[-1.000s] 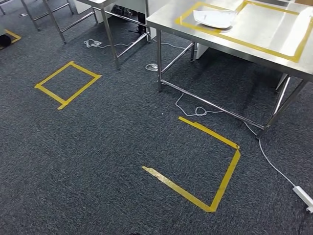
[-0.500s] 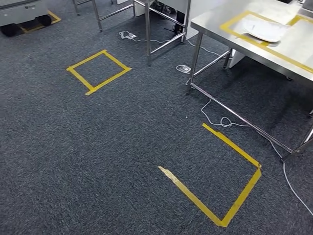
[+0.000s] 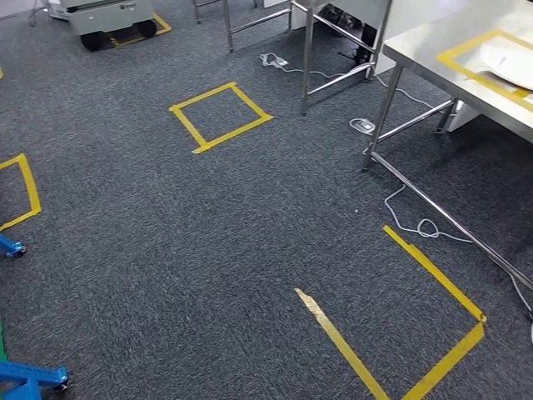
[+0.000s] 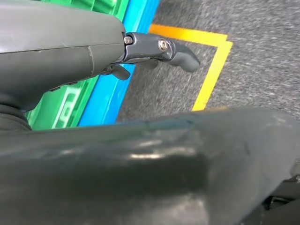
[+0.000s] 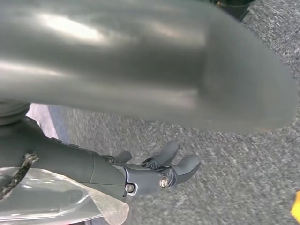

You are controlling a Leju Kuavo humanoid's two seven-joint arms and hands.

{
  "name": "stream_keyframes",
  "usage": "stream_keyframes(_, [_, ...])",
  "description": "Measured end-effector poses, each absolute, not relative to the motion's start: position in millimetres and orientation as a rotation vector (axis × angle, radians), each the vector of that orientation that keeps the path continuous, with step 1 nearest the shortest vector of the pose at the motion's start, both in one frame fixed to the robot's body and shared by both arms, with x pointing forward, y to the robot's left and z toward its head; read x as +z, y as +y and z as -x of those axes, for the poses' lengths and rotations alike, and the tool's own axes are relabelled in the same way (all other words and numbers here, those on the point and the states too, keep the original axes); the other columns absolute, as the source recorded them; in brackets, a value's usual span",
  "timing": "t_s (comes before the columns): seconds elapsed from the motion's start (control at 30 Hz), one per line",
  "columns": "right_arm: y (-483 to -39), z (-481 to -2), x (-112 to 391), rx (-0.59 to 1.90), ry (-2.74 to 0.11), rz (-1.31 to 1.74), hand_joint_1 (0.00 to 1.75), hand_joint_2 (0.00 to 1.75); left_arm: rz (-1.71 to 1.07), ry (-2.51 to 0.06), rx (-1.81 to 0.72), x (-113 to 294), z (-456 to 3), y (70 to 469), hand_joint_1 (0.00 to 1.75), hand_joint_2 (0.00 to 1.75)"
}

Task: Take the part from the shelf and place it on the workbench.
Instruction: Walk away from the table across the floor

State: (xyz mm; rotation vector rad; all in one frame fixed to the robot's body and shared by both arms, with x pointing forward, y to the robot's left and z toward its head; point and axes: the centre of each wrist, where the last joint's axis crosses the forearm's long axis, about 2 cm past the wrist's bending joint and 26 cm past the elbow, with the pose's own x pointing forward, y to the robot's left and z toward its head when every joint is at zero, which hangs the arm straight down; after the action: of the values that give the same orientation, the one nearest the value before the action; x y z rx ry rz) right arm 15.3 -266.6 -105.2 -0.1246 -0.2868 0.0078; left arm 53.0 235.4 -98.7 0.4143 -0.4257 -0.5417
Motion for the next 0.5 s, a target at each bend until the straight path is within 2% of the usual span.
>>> stream_keyframes(0.5, [-266.9, -22.1, -107.8, 0.027, -0.304, 0.129, 0.00, 0.00, -0.400, -0.446, -0.547, -99.2, -61.0, 234.4, 0.00, 0.00])
